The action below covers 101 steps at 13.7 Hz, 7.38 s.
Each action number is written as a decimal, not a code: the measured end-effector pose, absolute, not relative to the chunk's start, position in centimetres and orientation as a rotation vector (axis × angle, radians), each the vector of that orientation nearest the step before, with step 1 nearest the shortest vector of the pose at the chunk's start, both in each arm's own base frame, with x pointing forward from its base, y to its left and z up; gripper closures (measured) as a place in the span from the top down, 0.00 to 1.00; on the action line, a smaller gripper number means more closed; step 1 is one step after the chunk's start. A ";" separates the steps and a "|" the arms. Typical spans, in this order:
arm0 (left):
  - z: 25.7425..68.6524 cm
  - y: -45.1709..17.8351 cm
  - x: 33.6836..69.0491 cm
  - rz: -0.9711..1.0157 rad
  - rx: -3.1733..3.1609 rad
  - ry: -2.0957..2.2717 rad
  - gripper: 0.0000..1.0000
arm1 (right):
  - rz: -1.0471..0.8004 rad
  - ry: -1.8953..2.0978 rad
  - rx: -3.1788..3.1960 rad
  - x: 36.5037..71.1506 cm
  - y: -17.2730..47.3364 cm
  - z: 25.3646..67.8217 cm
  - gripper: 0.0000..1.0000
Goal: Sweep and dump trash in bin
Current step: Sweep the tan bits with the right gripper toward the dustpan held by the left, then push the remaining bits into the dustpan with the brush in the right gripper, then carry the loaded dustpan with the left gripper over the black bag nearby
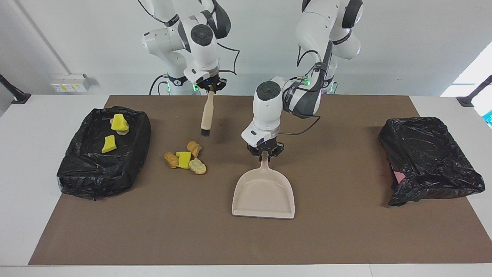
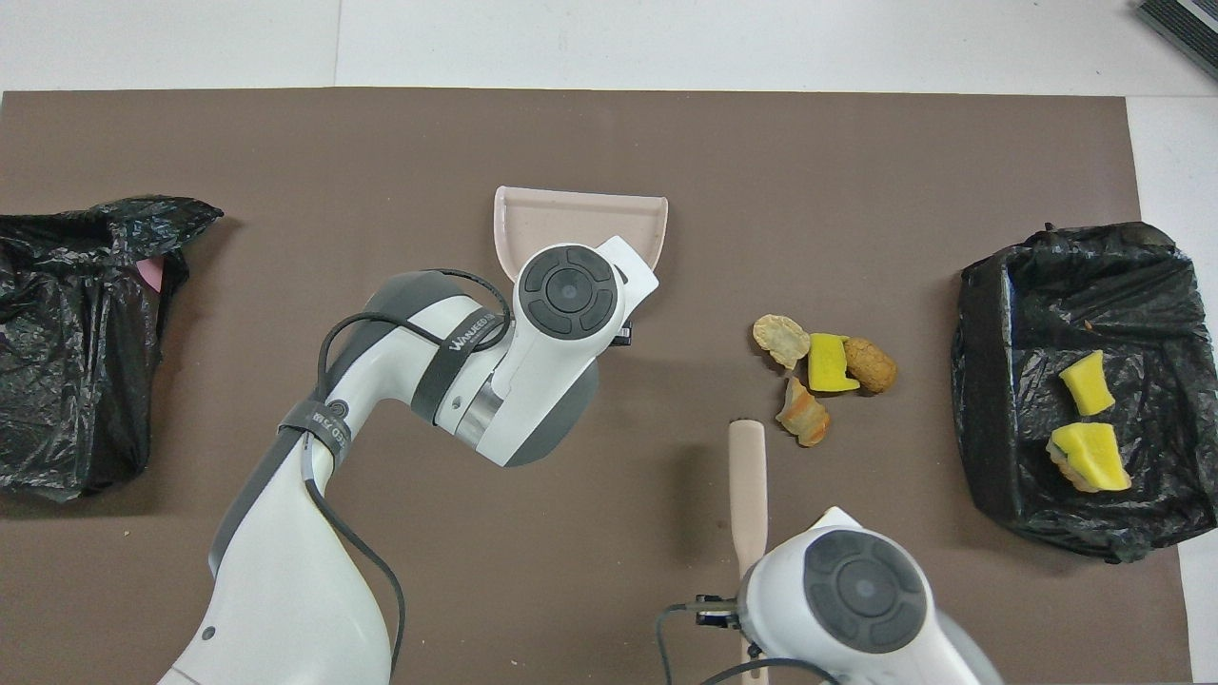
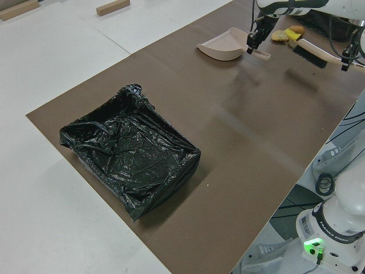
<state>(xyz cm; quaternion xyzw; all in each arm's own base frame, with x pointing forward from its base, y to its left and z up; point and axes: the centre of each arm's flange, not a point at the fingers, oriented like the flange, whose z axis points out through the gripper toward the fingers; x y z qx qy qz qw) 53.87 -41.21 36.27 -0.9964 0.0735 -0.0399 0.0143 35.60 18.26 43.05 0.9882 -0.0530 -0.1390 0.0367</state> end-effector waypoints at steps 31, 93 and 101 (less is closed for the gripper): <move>39.2 -28.6 53.4 0.232 -2.477 1.683 0.31 | -0.526 0.027 2.995 43.7 5.2 35.2 0.26; 48.0 -21.6 58.7 -0.087 -2.316 1.995 0.31 | -0.546 0.052 3.097 33.6 26.2 43.5 0.26; 51.4 -3.9 62.5 -0.089 -2.411 1.954 0.31 | -0.423 -0.008 3.100 29.4 28.8 36.9 0.26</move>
